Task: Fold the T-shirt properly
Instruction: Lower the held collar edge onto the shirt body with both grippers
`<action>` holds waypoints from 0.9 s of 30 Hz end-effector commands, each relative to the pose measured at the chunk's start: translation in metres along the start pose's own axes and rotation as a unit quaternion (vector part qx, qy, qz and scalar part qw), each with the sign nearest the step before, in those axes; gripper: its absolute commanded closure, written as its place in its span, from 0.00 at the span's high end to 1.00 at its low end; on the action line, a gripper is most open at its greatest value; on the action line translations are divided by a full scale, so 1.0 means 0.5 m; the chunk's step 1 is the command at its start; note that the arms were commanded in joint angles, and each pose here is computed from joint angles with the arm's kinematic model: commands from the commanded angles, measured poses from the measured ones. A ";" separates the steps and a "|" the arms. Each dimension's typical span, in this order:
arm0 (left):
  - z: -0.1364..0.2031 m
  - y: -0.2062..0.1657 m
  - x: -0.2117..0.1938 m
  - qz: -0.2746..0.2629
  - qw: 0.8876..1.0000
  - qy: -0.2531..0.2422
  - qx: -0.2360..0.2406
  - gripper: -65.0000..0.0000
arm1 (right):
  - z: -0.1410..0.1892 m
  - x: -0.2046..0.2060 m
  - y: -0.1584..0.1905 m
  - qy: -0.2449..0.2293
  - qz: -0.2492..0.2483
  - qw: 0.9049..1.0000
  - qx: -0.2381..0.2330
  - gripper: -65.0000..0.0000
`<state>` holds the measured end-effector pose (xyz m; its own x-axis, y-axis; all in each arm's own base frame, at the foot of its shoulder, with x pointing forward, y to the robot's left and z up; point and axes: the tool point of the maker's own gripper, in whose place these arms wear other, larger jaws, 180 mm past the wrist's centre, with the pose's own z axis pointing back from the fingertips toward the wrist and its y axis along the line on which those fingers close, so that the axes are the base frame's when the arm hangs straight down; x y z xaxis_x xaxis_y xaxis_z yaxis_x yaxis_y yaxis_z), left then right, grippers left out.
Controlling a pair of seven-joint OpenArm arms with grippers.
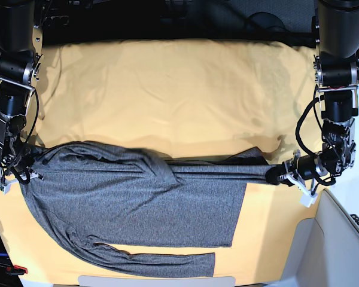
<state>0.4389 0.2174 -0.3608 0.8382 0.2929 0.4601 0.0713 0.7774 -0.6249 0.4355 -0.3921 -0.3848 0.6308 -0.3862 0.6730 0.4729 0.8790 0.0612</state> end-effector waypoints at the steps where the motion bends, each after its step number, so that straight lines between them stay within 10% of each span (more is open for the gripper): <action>1: 0.025 -0.017 0.047 -0.022 1.000 -0.018 -0.003 0.00 | 0.011 0.005 -0.019 0.018 0.017 1.000 -0.013 0.00; 4: 0.046 -0.037 0.029 -0.061 0.998 0.020 -0.007 0.00 | 0.041 -0.012 0.058 0.042 0.120 0.989 0.073 0.00; 6: 0.079 -0.044 0.087 -0.063 0.997 -0.045 -0.009 0.00 | 0.067 0.008 0.079 0.012 0.145 0.982 0.122 0.00; 11: 0.052 0.020 0.060 -0.020 0.999 -0.042 0.024 0.00 | 0.041 0.009 -0.029 0.015 0.040 0.999 0.032 0.00; 18: 0.008 0.066 -0.103 -0.091 0.989 0.081 0.082 0.00 | 0.013 -0.088 -0.056 0.054 0.136 0.989 -0.029 0.00; 22: 0.013 0.061 -0.196 -0.148 0.975 0.142 0.088 0.00 | 0.017 -0.148 -0.018 0.087 0.241 0.967 -0.001 0.00; 27: 0.066 0.008 -0.246 -0.250 0.944 0.198 0.083 0.00 | 0.068 -0.185 0.017 0.115 0.386 0.914 0.047 0.00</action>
<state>0.3115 0.1912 -0.4079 0.8686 -0.3313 0.3685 0.4491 0.8407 -0.3026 0.3894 -0.3403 -0.3970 0.8091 0.3190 0.4935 -0.1632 0.9288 -0.3327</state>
